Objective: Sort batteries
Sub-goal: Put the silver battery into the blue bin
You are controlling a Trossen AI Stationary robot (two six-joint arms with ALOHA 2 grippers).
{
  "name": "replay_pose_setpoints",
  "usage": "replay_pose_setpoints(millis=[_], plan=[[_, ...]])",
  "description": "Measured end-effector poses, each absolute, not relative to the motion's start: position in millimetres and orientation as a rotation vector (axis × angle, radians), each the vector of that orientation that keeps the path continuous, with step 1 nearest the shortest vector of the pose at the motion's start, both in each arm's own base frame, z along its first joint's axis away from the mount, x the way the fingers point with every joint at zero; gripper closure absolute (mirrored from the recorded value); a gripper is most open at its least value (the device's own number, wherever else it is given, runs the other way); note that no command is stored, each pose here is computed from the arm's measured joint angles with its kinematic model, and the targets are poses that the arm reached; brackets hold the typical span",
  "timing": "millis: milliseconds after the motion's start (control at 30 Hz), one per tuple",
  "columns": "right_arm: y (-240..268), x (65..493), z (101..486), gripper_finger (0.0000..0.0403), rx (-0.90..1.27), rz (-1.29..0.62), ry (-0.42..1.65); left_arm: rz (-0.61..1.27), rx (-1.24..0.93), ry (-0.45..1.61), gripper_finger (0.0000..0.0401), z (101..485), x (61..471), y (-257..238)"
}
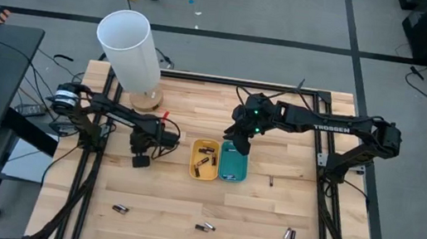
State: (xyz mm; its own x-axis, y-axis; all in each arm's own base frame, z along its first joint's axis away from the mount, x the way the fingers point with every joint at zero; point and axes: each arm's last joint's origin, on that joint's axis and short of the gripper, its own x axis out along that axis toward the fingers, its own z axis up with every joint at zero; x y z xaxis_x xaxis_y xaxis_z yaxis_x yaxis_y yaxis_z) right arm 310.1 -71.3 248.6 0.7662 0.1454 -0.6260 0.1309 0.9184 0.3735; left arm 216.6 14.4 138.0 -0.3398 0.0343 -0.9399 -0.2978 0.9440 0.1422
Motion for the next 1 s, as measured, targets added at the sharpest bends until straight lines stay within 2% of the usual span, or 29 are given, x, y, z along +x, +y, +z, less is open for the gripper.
replay_pose_setpoints(millis=[267, 500, 600, 700, 867, 1000], plan=[[-70.8, 304.6, 242.6, 0.0301, 0.426, -0.030, 0.785, 0.358, -0.309, 1.602, 0.0365, 188.7, 234.4, 14.5], [-70.8, 293.7, 233.1, 0.0302, 0.382, -0.104, 0.931, 0.265, -0.334, 1.131, 0.0365, 244.9, 274.1, 16.7], [-70.3, 289.0, 229.9, 0.0301, 0.364, -0.119, 0.990, 0.167, -0.384, 0.904, 0.0365, 259.1, 295.9, 16.2], [-69.8, 283.9, 227.8, 0.0301, 0.352, -0.143, 1.056, 0.067, -0.412, 0.724, 0.0365, 261.5, 320.2, 15.5], [-76.5, 271.8, 228.0, 0.0303, 0.318, -0.451, 1.173, -0.008, -0.435, 0.572, 0.0364, 247.3, 352.6, 16.0], [-82.8, 262.4, 231.6, 0.0298, 0.277, -0.599, 1.238, -0.006, -0.485, 0.512, 0.0364, 228.6, 372.2, 19.3]])
